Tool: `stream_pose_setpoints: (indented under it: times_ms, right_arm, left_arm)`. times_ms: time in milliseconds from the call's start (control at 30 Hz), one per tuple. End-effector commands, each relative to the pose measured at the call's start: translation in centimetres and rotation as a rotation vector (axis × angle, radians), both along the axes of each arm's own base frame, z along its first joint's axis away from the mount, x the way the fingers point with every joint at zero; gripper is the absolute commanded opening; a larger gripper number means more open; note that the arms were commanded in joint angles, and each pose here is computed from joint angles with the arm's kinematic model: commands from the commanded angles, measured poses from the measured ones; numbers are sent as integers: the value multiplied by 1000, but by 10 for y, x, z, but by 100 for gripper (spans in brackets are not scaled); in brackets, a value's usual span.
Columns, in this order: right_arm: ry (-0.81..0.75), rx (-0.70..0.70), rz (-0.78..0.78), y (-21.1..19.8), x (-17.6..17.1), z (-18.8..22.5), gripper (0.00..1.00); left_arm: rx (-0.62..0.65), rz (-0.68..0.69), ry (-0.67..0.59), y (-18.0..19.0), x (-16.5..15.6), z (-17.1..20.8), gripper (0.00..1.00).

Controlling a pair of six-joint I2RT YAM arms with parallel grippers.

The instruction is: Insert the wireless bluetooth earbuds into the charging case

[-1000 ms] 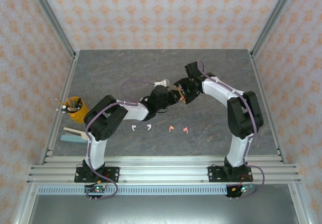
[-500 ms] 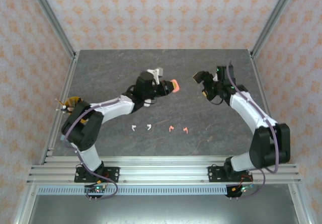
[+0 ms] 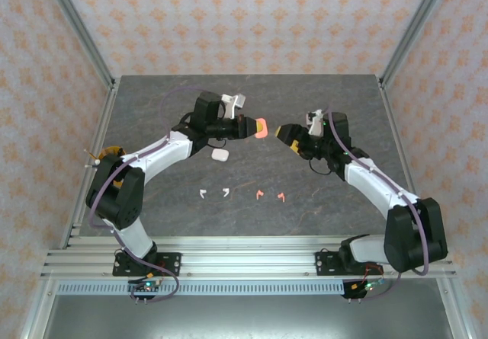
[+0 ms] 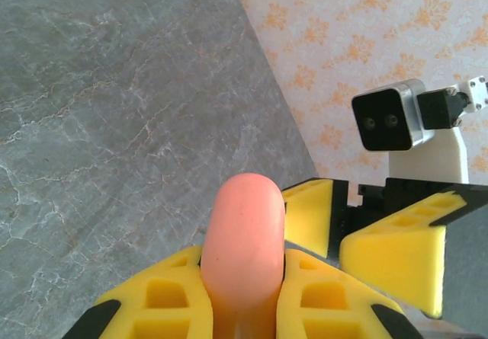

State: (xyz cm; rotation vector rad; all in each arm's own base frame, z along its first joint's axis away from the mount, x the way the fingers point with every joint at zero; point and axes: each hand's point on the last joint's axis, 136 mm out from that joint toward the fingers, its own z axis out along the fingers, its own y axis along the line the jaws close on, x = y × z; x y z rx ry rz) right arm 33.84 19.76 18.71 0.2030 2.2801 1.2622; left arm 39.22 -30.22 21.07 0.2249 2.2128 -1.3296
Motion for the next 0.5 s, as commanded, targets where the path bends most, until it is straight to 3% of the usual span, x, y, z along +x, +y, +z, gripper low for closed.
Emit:
stream_pose_setpoints:
  times_ms: [0, 467]
  right_arm:
    - [-80, 7, 45, 13, 10, 15, 80]
    - [-88, 11, 63, 27, 18, 19, 78]
  left_arm:
    - [-20, -46, -4, -7, -2, 7, 0]
    - [-20, -51, 8, -12, 1, 3, 0]
